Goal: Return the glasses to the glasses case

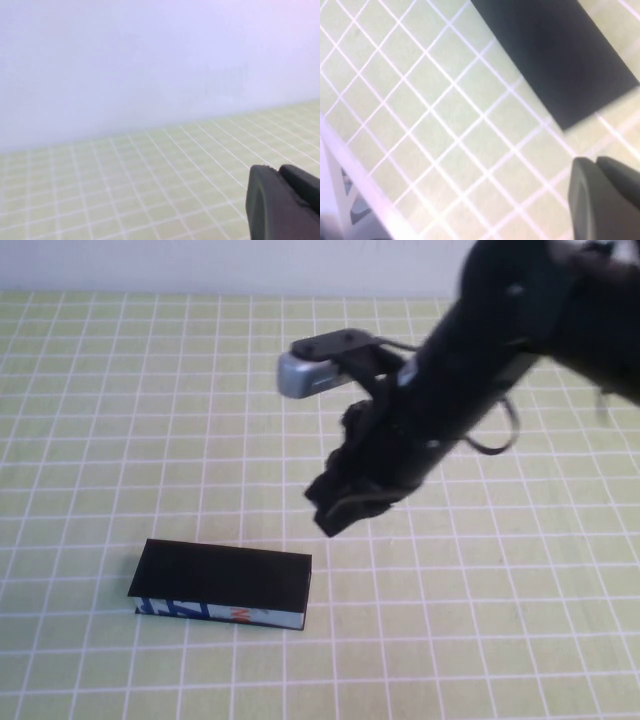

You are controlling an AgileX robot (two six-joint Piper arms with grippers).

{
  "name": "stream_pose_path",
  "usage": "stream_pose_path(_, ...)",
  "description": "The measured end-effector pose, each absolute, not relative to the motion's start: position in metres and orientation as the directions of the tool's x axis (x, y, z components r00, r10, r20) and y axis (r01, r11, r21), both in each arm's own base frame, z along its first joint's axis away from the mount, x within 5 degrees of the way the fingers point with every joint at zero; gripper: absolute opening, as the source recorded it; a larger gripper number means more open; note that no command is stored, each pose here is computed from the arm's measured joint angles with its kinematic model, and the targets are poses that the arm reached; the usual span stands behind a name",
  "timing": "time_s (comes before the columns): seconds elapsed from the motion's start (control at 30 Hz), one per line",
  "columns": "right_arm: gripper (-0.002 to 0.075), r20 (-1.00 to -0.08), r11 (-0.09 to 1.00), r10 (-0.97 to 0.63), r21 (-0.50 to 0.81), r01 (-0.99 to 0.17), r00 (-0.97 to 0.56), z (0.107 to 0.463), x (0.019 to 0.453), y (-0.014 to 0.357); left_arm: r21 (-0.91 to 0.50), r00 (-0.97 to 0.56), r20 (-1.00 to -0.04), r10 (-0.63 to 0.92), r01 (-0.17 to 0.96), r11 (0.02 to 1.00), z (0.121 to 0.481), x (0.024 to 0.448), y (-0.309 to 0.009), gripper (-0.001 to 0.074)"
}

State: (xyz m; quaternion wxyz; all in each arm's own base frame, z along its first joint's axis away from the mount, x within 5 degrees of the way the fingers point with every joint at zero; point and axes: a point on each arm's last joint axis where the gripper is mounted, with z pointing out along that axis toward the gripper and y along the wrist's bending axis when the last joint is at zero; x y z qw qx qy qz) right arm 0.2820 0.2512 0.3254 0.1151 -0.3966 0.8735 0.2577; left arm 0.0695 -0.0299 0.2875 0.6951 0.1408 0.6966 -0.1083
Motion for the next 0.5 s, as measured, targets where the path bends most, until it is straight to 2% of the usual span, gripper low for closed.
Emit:
stream_pose_path(0.17,-0.0011,-0.461,0.637,-0.543,0.319,-0.702,-0.702,0.36,0.233,0.209,0.048,0.086,-0.996,0.025,0.274,0.96,0.258,0.053,-0.022,-0.0002)
stream_pose_path(0.3,-0.0011,-0.506,0.701,-0.451,0.309,-0.643,-0.735,0.37,0.189,0.172,0.046,0.082,-0.996,0.025,0.264,0.964,0.236,0.05,-0.02,-0.0002)
stream_pose_path(0.5,-0.0011,-0.613,0.765,-0.294,0.31,-0.565,-0.733,0.361,0.119,0.113,0.034,0.017,-0.999,0.031,0.258,0.966,0.211,0.054,-0.02,-0.0002)
